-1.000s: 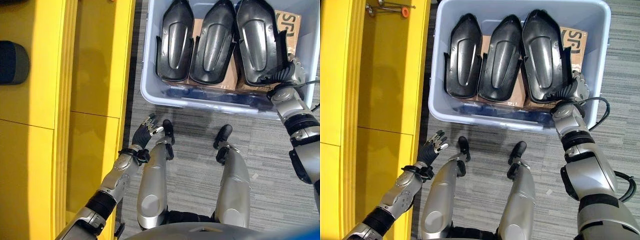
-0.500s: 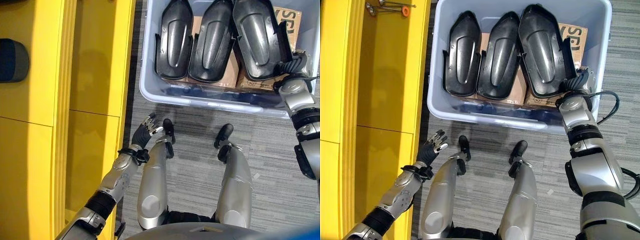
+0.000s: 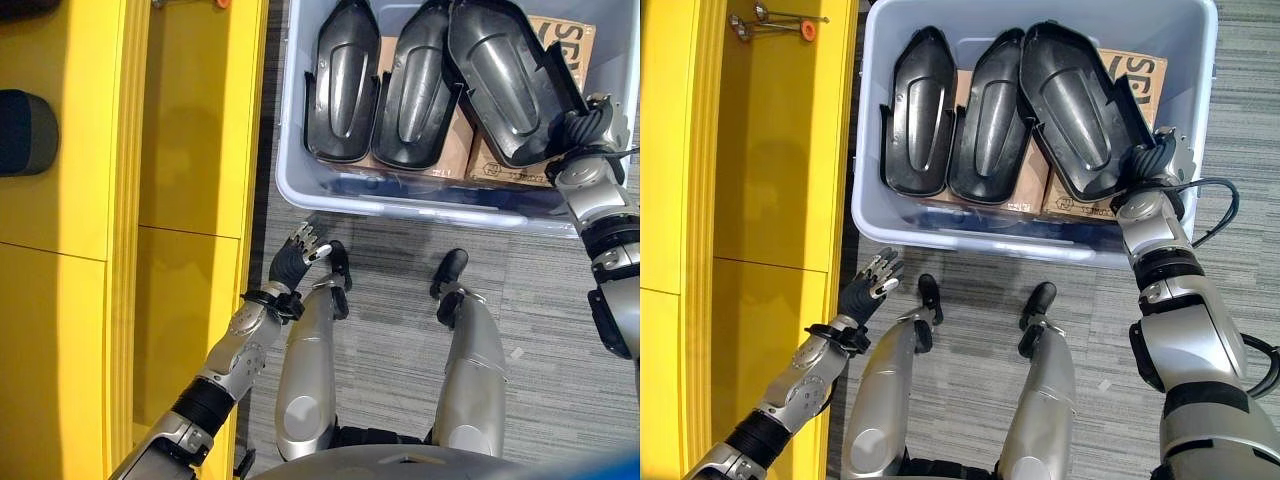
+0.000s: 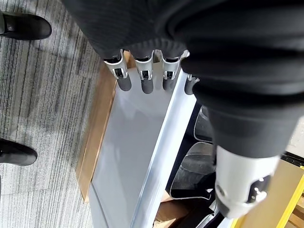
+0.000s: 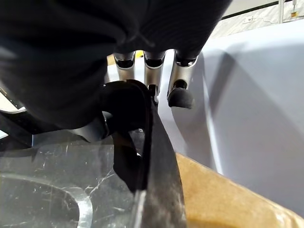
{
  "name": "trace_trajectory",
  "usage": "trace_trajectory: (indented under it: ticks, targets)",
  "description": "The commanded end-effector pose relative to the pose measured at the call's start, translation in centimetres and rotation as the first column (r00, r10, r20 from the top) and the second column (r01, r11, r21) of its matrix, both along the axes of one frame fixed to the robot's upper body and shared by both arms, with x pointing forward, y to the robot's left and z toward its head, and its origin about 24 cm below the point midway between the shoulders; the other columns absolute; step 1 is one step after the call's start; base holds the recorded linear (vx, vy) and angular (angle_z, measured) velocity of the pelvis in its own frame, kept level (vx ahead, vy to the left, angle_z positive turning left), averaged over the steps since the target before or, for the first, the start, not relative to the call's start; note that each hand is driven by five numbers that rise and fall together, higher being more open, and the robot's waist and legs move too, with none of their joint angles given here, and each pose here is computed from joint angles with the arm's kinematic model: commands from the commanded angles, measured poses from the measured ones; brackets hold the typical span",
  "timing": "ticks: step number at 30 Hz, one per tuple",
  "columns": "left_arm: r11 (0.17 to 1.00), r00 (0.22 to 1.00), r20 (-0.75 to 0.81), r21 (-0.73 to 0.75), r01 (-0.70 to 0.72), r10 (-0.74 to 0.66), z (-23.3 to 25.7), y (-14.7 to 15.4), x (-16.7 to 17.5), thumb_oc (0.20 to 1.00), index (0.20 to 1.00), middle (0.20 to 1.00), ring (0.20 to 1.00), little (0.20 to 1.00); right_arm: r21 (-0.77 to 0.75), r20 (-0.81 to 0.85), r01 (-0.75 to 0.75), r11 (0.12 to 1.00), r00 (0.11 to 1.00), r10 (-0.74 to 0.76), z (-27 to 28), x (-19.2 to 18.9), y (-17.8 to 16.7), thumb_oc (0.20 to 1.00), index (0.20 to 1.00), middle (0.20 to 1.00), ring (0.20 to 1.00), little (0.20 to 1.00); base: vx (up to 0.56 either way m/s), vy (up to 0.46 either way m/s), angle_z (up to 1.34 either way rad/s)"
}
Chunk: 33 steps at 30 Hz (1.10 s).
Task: Move parts from the plastic box to the shelf.
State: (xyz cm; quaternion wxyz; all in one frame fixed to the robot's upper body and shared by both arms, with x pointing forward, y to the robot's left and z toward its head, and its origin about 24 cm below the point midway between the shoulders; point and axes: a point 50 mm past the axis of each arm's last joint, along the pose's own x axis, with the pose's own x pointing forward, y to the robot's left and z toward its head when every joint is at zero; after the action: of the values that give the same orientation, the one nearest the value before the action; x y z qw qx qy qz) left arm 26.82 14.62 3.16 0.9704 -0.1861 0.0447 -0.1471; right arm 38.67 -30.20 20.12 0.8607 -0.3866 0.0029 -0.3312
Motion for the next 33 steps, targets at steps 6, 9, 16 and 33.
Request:
trace_trajectory:
  ticks: [6, 9, 16, 33]
  targets:
    - [1.000, 0.999, 0.048, 0.012, 0.002, -0.002, 0.2, 0.0, -0.5, 1.000, 1.000, 1.000, 1.000, 1.000, 0.220, -0.040, -0.049, 0.974, 0.997, 0.059, -6.9, -1.1, 0.6, 0.200, 0.200, 0.200, 0.200, 0.200, 0.00, 0.000, 0.00]
    - [1.000, 0.999, 0.043, 0.007, -0.013, 0.013, 0.1, 0.2, -0.6, 1.000, 1.000, 1.000, 1.000, 1.000, 0.245, 0.060, -0.139, 0.959, 0.990, 0.129, -6.1, -0.9, 1.4, 0.200, 0.200, 0.200, 0.200, 0.200, -0.01, 0.012, -0.05]
    - [0.997, 0.996, 0.067, 0.029, -0.068, 0.066, 0.0, 0.9, -1.1, 1.000, 1.000, 1.000, 1.000, 1.000, 0.206, 0.368, -0.351, 0.914, 0.893, 0.259, -3.4, -1.9, 4.9, 0.200, 0.200, 0.200, 0.200, 0.200, 0.00, 0.037, -0.16]
    - [0.993, 0.990, -0.083, 0.033, -0.113, 0.115, -3.7, 1.7, -3.2, 1.000, 1.000, 1.000, 1.000, 1.000, 0.343, 0.523, -0.577, 0.741, 0.773, 0.359, -2.3, -3.7, 8.1, 0.200, 0.200, 0.200, 0.200, 0.200, 0.04, 0.051, -0.02]
